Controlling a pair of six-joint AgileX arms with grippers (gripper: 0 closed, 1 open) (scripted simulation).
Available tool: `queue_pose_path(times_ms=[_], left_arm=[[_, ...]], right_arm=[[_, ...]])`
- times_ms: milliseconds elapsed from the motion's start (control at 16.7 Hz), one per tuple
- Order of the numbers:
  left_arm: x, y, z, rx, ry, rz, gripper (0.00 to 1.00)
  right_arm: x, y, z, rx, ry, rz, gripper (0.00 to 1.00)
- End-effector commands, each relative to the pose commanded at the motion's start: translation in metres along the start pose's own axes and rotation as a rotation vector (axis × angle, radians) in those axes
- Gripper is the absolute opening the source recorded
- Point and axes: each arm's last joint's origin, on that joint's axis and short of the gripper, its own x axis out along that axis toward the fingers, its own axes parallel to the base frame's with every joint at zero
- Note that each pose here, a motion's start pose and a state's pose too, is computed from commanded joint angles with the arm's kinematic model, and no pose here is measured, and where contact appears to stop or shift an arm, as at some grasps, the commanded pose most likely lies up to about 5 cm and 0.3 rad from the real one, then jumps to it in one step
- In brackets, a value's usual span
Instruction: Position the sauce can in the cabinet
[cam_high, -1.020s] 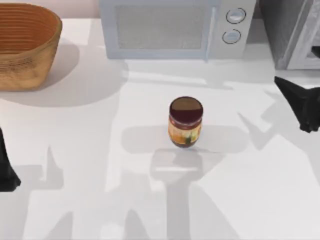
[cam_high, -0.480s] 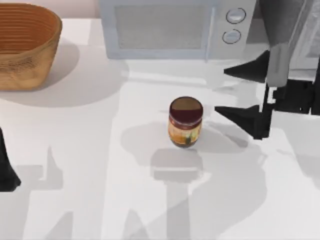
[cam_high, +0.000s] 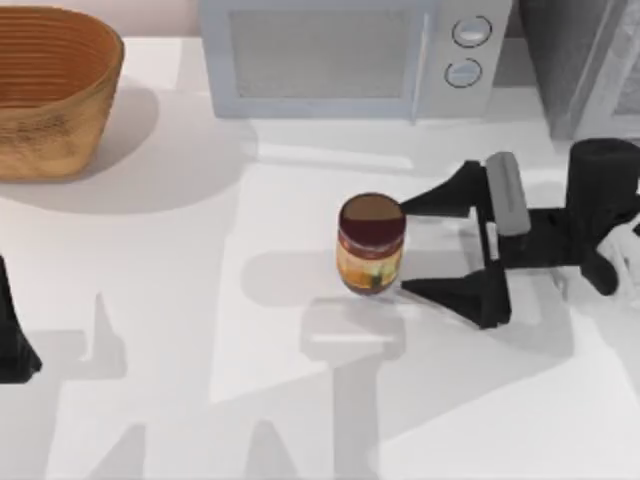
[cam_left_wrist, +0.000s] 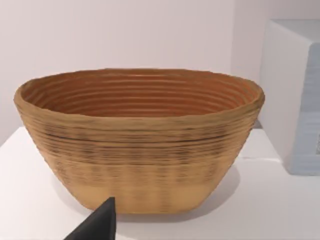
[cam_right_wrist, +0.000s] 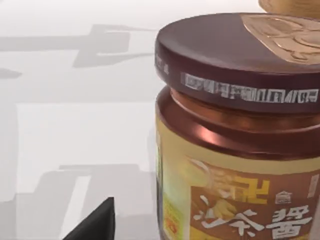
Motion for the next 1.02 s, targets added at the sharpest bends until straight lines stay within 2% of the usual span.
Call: queue_pose_path(times_ms=[360, 780, 1020], left_arm=[[0.0, 0.0, 0.0, 0.0, 0.0, 0.0, 1.0], [0.0, 0.0, 0.0, 0.0, 0.0, 0.0, 1.0], [0.0, 0.0, 0.0, 0.0, 0.0, 0.0, 1.0]], right_arm=[[-0.001, 0.0, -0.001, 0.004, 0.001, -0.003, 1.0], [0.055, -0.001, -0.001, 0.0, 0.0, 0.003, 1.0], [0.06, 0.0, -0.001, 0.0, -0.001, 0.003, 1.0]])
